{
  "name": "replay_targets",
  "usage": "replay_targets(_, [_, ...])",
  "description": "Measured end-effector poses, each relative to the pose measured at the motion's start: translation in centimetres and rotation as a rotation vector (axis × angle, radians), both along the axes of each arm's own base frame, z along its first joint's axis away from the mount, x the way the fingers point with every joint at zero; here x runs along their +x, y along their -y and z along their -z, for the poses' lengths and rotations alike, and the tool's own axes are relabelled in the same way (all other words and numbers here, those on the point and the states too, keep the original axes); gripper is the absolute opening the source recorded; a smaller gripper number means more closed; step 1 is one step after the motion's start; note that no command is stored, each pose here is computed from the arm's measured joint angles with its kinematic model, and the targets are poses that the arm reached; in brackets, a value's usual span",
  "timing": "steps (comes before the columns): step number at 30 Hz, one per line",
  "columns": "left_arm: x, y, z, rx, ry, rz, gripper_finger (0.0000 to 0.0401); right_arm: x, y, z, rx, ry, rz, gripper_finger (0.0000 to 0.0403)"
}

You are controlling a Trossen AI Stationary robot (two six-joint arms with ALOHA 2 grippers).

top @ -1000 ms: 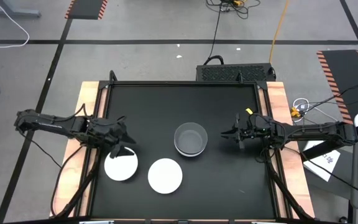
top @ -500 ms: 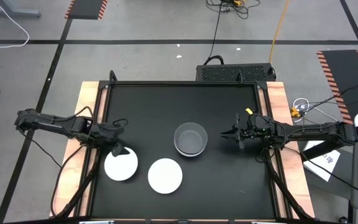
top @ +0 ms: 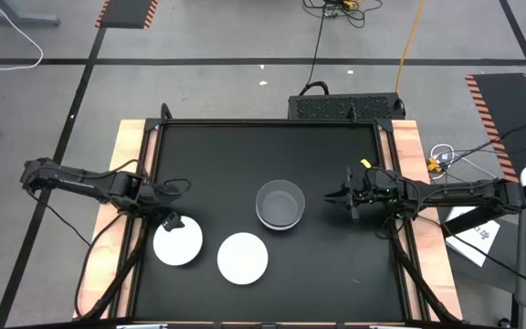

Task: Nest bowls inside each other
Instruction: Stack the left white bowl on the dark gray bowl

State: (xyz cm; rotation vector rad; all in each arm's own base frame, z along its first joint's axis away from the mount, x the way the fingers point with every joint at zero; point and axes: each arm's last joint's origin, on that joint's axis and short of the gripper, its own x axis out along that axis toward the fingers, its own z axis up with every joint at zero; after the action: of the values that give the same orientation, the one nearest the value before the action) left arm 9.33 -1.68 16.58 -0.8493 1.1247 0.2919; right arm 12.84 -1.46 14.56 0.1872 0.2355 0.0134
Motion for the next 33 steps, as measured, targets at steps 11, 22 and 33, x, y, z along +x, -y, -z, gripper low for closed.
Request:
replay_targets(11, [0.4,-0.1,0.5,0.052,-0.052,-0.022,0.0324,0.0,0.0,0.0,-0.003,0.0,0.0,0.0061])
replay_targets(22, [1.4,0.0,0.4,0.074,0.004,-0.002,0.0063,0.0,0.0,0.0,-0.007,0.0,-0.001,0.0061])
replay_targets(33, [2.8,-0.1,-0.4,0.19,0.184,0.045,0.0005,-0.1,0.0,0.2,-0.002,-0.022,-0.001,0.0061])
